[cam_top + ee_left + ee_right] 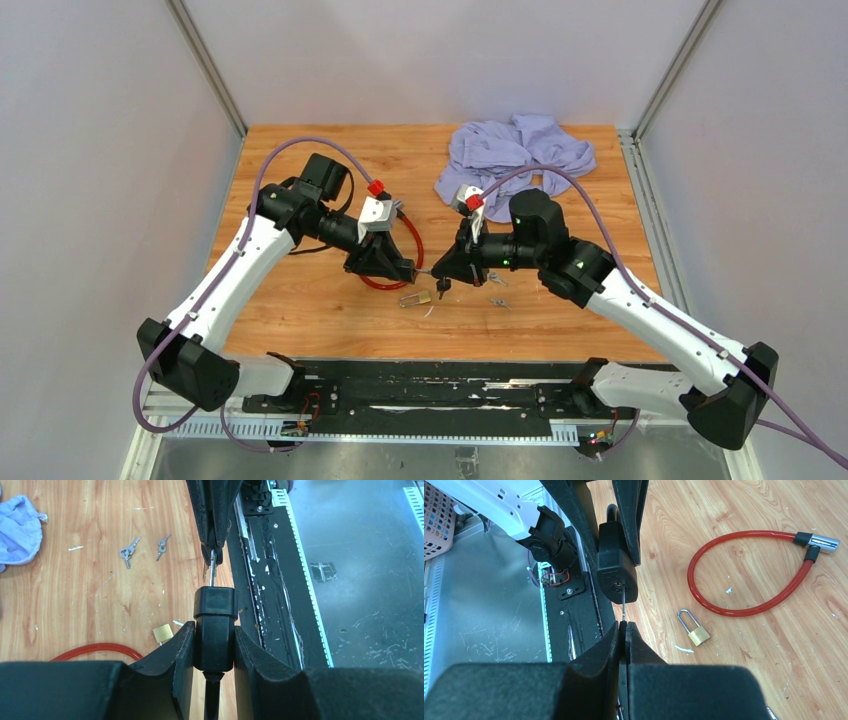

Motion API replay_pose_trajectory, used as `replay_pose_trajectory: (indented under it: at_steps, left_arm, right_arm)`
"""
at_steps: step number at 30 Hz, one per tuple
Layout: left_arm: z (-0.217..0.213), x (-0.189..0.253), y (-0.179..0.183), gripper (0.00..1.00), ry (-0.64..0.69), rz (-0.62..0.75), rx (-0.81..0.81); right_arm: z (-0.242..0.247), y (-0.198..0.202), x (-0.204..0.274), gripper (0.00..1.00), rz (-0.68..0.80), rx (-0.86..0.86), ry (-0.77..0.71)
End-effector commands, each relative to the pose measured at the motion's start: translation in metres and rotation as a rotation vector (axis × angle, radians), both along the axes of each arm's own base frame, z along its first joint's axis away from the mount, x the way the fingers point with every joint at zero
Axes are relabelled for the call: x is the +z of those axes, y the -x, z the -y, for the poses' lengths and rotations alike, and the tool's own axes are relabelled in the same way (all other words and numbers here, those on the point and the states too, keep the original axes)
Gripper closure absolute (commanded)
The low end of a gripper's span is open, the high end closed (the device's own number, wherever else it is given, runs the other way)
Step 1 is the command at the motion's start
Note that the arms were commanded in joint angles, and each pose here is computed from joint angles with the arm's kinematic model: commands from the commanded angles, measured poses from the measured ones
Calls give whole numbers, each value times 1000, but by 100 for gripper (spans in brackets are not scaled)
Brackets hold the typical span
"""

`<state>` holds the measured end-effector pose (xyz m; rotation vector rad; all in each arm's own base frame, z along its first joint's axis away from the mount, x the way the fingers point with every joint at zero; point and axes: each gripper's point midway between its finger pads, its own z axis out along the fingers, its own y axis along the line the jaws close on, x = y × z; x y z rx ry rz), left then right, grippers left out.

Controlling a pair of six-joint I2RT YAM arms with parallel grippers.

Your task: Unlock with the key

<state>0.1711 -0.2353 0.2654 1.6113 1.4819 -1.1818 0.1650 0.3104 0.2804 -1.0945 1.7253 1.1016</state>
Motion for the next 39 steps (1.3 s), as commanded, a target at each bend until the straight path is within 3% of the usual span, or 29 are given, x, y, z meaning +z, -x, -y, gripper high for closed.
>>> replay_pose_trajectory:
  at_steps: [1, 20, 39]
  left_arm:
    - [9, 24, 8, 99, 87, 18, -51]
    - [11, 29, 9, 100, 90, -22, -42]
    - [14, 29, 17, 100, 98, -46, -65]
  right_arm:
    - [-6, -5, 7, 99, 13, 15, -44]
    - [-1, 6, 20, 99, 44, 14, -116]
    - [-4, -4, 18, 99, 54, -10, -63]
